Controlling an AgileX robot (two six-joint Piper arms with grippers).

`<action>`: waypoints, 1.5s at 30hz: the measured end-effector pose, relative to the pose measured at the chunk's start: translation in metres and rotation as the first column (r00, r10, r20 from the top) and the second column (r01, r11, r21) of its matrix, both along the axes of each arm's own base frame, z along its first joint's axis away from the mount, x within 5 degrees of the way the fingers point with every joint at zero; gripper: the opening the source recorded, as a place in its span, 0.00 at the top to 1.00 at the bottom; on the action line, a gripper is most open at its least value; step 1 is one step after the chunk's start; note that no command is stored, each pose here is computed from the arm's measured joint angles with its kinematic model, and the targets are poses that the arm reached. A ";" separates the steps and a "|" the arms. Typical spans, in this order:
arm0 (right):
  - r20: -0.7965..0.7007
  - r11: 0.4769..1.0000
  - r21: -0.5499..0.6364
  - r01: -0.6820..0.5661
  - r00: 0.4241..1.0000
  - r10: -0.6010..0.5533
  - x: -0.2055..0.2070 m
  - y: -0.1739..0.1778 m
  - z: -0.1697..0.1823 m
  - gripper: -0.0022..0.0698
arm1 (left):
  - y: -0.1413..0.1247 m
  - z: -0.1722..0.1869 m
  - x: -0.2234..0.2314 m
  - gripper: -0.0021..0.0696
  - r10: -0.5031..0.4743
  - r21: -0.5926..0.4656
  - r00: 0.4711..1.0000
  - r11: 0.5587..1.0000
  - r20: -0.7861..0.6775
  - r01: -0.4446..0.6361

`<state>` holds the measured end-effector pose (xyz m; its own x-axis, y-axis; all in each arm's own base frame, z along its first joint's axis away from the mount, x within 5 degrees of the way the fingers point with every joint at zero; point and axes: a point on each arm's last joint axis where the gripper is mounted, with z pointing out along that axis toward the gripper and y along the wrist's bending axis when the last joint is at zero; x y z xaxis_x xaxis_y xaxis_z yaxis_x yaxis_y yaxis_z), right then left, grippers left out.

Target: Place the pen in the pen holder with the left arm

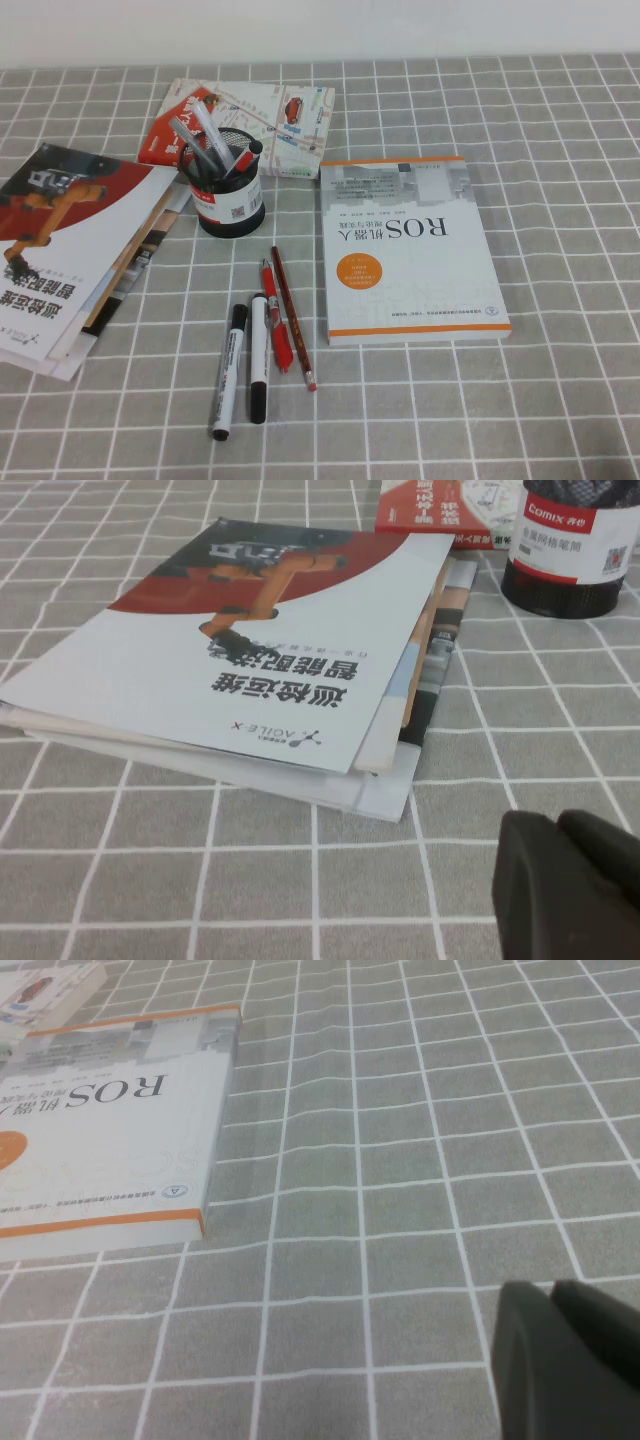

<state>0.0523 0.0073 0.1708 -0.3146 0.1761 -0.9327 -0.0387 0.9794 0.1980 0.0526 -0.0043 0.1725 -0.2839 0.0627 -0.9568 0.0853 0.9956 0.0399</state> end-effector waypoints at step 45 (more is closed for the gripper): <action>0.000 1.000 0.000 0.000 1.000 0.000 0.000 0.000 0.000 0.99 | 0.002 0.046 -0.003 0.97 0.166 -0.568 0.983 0.818 0.083 -0.090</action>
